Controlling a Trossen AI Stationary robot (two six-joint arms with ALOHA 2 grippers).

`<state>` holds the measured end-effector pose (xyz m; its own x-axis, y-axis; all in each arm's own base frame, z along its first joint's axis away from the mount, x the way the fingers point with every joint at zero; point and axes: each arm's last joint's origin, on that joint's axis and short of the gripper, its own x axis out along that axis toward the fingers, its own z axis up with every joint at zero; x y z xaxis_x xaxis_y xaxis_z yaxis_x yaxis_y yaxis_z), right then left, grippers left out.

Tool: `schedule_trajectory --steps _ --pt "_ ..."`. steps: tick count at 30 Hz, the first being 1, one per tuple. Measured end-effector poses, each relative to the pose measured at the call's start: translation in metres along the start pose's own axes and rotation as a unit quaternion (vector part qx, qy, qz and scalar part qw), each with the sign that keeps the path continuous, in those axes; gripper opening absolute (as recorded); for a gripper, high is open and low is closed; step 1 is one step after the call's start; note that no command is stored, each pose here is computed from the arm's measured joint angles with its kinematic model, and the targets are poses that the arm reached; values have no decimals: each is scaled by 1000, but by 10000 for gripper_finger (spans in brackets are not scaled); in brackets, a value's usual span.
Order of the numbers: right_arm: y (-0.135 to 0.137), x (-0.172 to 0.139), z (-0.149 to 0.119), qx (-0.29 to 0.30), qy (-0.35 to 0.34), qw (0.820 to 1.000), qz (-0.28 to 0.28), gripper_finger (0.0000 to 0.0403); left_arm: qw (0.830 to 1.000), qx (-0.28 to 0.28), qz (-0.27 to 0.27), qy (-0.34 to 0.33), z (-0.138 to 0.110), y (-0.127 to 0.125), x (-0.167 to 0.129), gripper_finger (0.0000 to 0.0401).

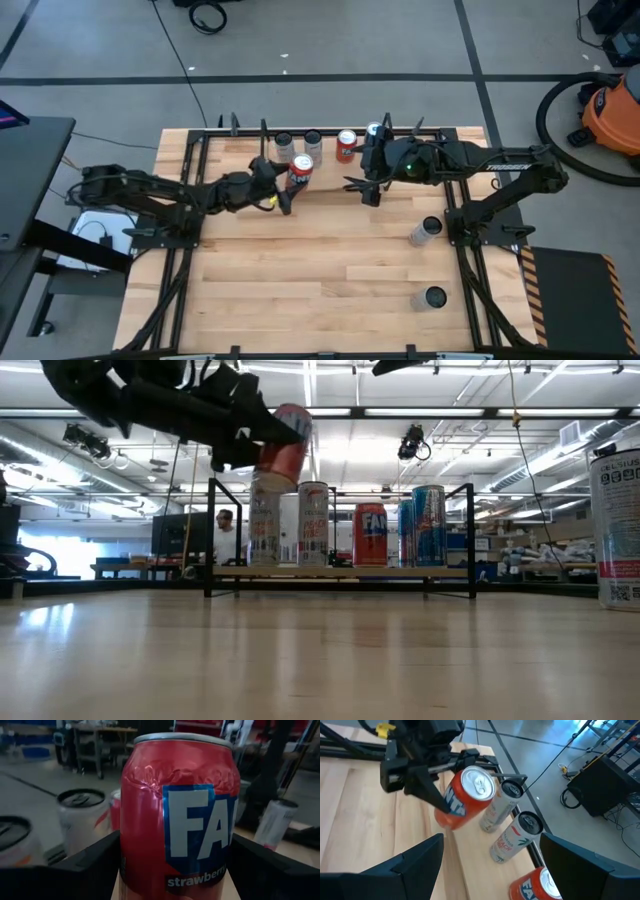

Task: Place canned beverage on shelf
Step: Put the orange soda can aligned with the other orange soda can on the shelf

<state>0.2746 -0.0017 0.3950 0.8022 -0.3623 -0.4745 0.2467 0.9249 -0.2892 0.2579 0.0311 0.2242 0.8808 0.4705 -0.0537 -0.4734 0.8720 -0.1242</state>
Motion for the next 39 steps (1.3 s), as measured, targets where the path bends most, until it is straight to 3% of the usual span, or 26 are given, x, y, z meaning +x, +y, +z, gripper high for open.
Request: schedule_trajectory --steps 18,26,30,34,39 --pt "0 0 0 2 -2 1000 0 339 997 -13 0 -82 -43 -4 37 314" --pt "0 0 2 46 -9 999 0 339 993 -54 16 -103 -62 9 49 314" --pt "-2 1 2 53 -8 999 -4 339 993 -54 -8 -105 -65 4 60 314" --pt "-5 12 -2 66 12 998 -7 339 992 -50 -41 -108 -65 -5 76 314" --pt "-10 34 -13 55 66 996 29 339 994 -18 -42 -98 -70 -11 85 314"
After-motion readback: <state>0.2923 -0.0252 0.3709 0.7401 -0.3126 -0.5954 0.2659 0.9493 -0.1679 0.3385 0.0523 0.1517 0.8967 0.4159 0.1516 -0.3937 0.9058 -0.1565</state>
